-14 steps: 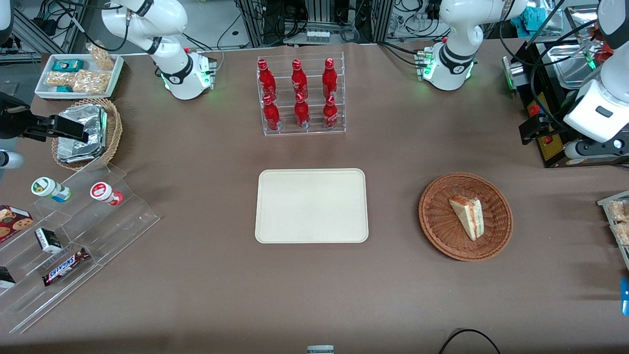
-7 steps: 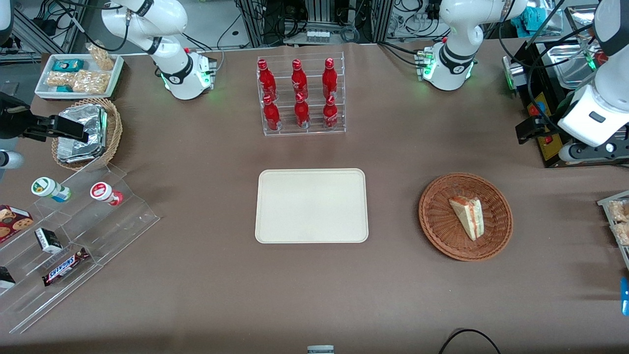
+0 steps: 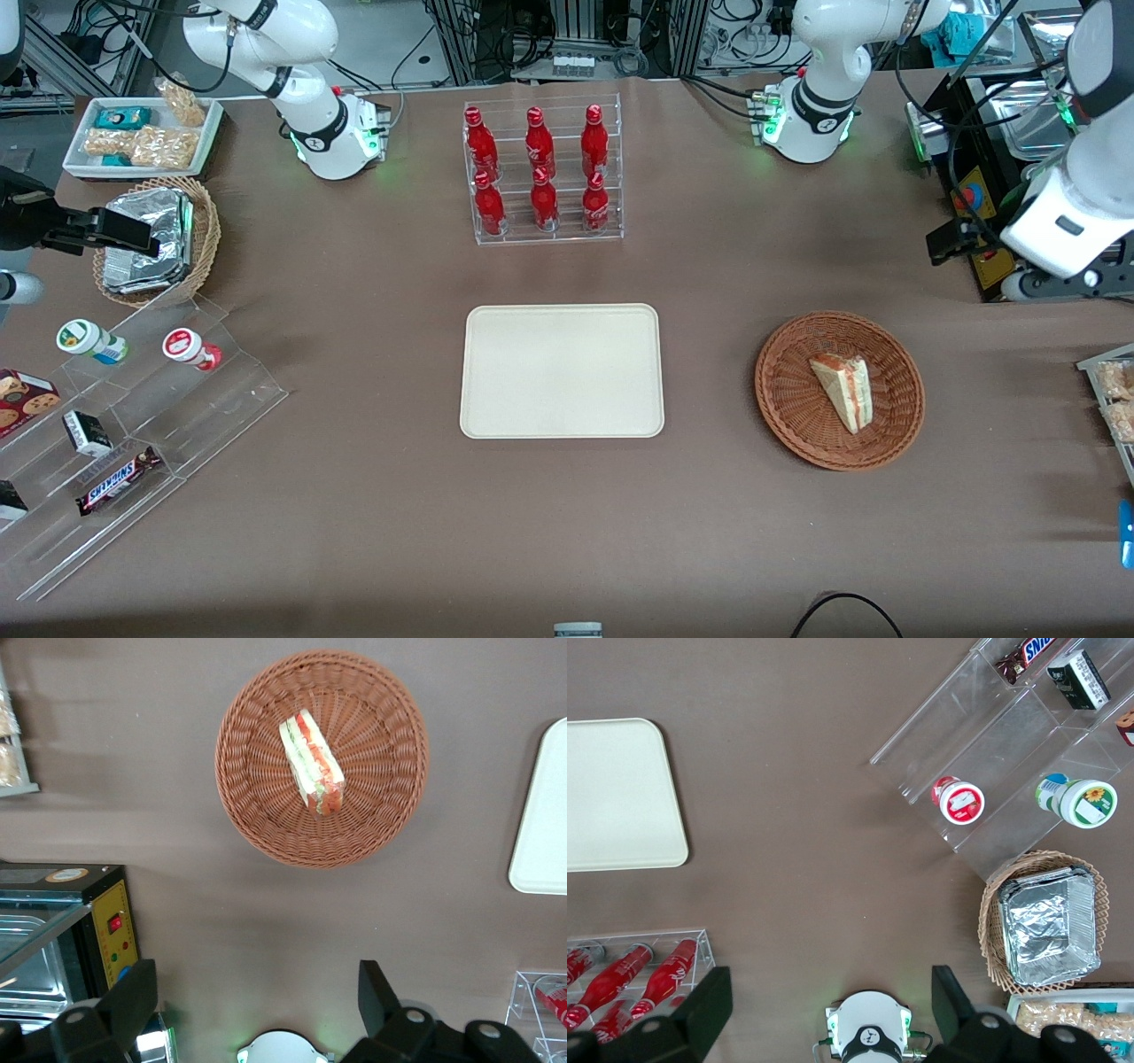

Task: Place sandwich from basket to tray

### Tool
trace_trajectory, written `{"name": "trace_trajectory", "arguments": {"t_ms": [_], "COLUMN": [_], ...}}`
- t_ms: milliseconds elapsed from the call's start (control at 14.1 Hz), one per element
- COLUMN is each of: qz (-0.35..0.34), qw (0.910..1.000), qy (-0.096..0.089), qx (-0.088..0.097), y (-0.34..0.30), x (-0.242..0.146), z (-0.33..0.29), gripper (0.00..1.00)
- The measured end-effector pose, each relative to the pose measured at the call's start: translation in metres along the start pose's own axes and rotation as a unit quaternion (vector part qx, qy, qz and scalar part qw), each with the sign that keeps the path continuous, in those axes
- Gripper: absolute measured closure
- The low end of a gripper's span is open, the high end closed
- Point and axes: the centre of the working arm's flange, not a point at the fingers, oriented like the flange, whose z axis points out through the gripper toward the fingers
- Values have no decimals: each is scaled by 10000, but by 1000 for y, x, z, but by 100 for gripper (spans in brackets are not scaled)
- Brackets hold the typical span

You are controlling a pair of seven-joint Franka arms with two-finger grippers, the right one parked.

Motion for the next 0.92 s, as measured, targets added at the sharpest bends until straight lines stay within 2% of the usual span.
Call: {"name": "trace_trajectory", "arguments": {"t_ms": [212, 425, 496, 637, 920], "qz": [-471, -907, -1004, -1307, -1870], "qw": [9982, 9933, 9917, 9878, 9793], "qy": [-241, -583, -636, -564, -239], "qx": [-266, -417, -493, -628, -733], "y": [5, 10, 8, 7, 13], "x": [42, 71, 79, 89, 92], "z": [55, 122, 141, 174, 218], "gripper": [0, 0, 0, 0, 0]}}
